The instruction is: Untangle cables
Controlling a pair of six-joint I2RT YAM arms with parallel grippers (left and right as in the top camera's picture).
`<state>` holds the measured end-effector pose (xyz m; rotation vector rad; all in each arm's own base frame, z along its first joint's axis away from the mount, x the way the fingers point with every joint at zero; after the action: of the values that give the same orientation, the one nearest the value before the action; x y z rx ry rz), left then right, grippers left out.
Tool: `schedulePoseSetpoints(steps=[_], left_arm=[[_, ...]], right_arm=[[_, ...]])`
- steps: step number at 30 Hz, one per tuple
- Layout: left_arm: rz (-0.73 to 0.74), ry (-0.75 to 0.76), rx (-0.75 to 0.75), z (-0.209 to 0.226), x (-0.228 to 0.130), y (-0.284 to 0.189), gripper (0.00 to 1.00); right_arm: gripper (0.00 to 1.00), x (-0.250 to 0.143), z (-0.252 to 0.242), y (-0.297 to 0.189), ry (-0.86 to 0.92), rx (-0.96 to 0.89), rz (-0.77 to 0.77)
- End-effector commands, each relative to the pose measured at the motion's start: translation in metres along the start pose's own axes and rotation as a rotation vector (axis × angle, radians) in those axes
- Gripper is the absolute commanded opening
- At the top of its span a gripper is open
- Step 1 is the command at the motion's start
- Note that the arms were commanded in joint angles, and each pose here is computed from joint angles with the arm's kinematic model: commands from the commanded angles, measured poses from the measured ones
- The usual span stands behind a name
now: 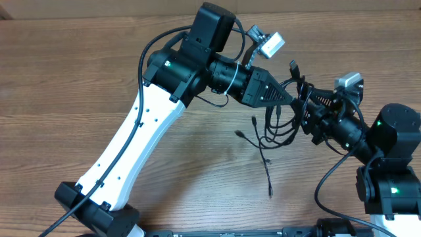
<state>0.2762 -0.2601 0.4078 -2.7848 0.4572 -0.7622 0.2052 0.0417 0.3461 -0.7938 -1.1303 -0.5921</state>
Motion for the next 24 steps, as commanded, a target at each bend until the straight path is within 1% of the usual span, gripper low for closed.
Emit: schedulePoseSetpoints(steps=[1,5,8,12,17,21,24], left_arm=[[0.002,-0.002,-0.02,-0.009,0.0,0.0,0.04],[0.001,-0.01,-0.019,-0.009,0.0,0.0,0.04],[-0.005,-0.01,-0.011,-0.007,0.001,-0.001,0.04],[-0.034,-0.015,0.037,-0.002,0.004,-0.006,0.04],[-0.107,-0.037,0.161,0.012,0.01,-0.019,0.04],[-0.139,-0.062,0.206,0.02,0.012,-0.031,0.04],[-0.169,-0.096,0.287,0.029,0.012,-0.039,0.04]], right_arm=[[0.36,0.006,0.003,-0.003,-0.016,0.006,-0.021],[0.28,0.005,0.003,-0.003,-0.009,0.006,-0.01],[0.26,0.002,0.003,-0.003,0.006,0.008,0.008],[0.23,-0.006,0.003,-0.004,0.041,0.009,0.055],[0.21,-0.013,0.008,-0.004,0.046,0.079,0.099],[0.21,-0.015,0.012,-0.005,0.055,0.131,0.105],[0.21,-0.014,0.016,-0.006,0.058,0.187,0.102]])
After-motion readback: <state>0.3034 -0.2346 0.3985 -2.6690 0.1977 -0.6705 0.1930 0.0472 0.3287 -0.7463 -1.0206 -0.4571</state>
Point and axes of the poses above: each gripper's point midway between its finger pads, its own y axis out along the fingers, its own z axis along the line the jaws close on, x = y × z, the point moved 10 cm from there along -y, back along the fingers, and after that the axes turned 1 degree about -y, right-handed, at the moved point
